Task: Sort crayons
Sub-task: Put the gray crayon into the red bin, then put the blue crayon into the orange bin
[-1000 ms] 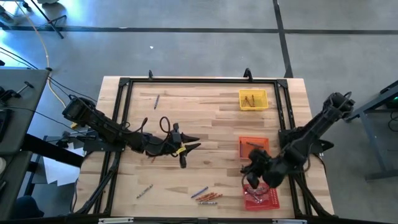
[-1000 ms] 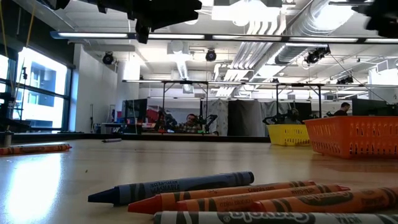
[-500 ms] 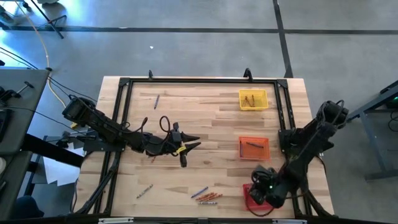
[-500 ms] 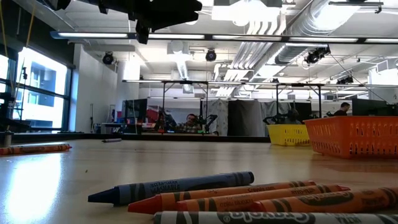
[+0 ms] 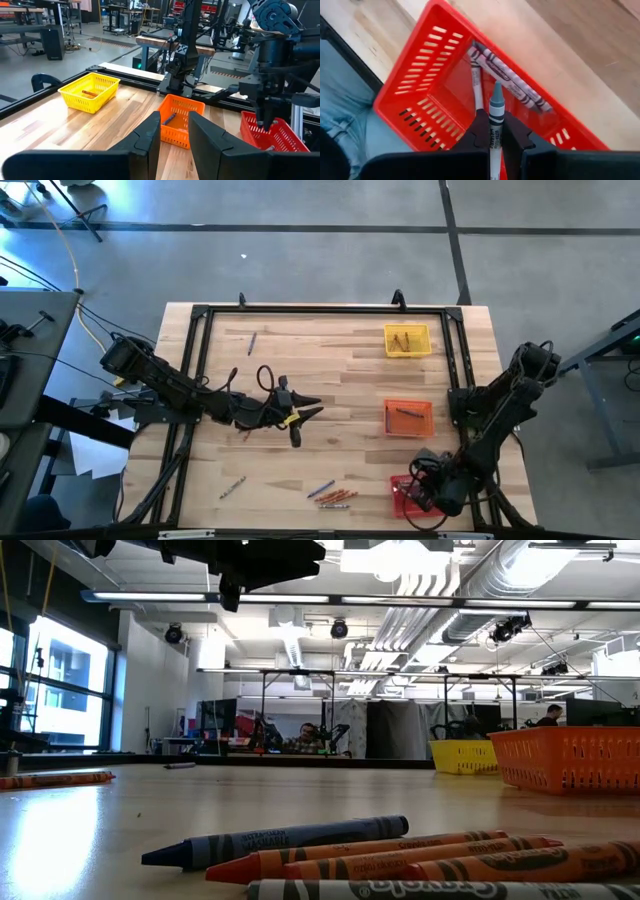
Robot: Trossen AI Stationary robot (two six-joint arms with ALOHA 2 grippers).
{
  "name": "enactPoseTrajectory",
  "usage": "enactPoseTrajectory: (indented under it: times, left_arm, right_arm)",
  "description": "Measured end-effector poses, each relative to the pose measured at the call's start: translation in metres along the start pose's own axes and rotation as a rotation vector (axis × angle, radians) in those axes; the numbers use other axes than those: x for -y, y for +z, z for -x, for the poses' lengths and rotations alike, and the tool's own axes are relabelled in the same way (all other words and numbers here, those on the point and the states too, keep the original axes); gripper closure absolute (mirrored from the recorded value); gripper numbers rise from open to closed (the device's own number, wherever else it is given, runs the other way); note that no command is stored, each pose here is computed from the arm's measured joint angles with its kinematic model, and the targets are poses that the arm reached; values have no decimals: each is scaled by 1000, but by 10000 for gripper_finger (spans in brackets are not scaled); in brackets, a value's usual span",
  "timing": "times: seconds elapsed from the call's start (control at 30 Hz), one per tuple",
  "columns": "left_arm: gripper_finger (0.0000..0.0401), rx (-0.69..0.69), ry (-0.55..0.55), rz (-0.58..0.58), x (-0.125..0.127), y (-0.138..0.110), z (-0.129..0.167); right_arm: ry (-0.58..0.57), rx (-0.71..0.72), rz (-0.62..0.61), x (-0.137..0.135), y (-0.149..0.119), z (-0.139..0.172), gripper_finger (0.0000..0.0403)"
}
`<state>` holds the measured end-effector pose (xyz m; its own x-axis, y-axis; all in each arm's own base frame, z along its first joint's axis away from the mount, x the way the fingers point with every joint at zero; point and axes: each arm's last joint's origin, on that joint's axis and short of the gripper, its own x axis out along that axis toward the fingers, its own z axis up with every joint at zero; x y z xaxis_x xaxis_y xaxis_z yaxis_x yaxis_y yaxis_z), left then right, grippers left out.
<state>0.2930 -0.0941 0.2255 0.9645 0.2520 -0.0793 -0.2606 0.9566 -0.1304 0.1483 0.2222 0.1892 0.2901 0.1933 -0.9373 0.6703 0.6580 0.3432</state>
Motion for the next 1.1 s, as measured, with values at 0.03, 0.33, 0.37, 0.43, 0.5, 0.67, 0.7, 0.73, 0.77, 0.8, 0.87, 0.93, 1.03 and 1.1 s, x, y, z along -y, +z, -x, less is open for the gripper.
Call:
enactPoseTrajectory:
  times: [0.03, 0.33, 0.37, 0.43, 0.5, 0.67, 0.7, 0.73, 0.77, 0.8, 0.87, 0.93, 1.03, 1.1]
  left_arm:
    - [316, 0, 0, 0, 0, 0, 0]
    - [316, -2, 0, -2, 0, 0, 0]
    - [316, -2, 0, -5, 0, 0, 0]
    - [316, -2, 0, -9, 0, 0, 0]
    - [316, -3, 0, -9, 0, 0, 0]
    - [316, -3, 0, -10, 0, 0, 0]
    - [316, -3, 0, -10, 0, 0, 0]
    - [316, -3, 0, -10, 0, 0, 0]
    - [316, -3, 0, -10, 0, 0, 0]
    - [316, -3, 0, -10, 0, 0, 0]
    - [316, -3, 0, -10, 0, 0, 0]
    - [316, -3, 0, -10, 0, 0, 0]
    - [316, -4, 0, -10, 0, 0, 0]
    - [316, -13, 2, -17, 0, -1, 0]
  right_arm:
    - [-5, 1, -1, 0, 1, 0, 400]
    - [-14, 21, 6, 1, 1, 0, 399]
    - [-14, 21, 6, 1, 1, 0, 399]
    - [-14, 21, 6, 1, 1, 0, 398]
    - [-14, 22, 6, 1, 2, 0, 395]
    - [-13, 22, 1, 1, 1, 0, 362]
    - [-13, 22, 1, 1, 1, 0, 353]
    - [-13, 22, 1, 1, 1, 0, 344]
    - [-13, 22, 1, 1, 1, 0, 336]
    - [-13, 21, 1, 1, 1, 0, 329]
    - [-12, 16, 1, 1, 1, 0, 319]
    - [-12, 8, 0, 1, 1, 0, 313]
    - [0, -12, 3, 0, 0, 0, 310]
    - [10, -47, 2, -2, -1, 0, 310]
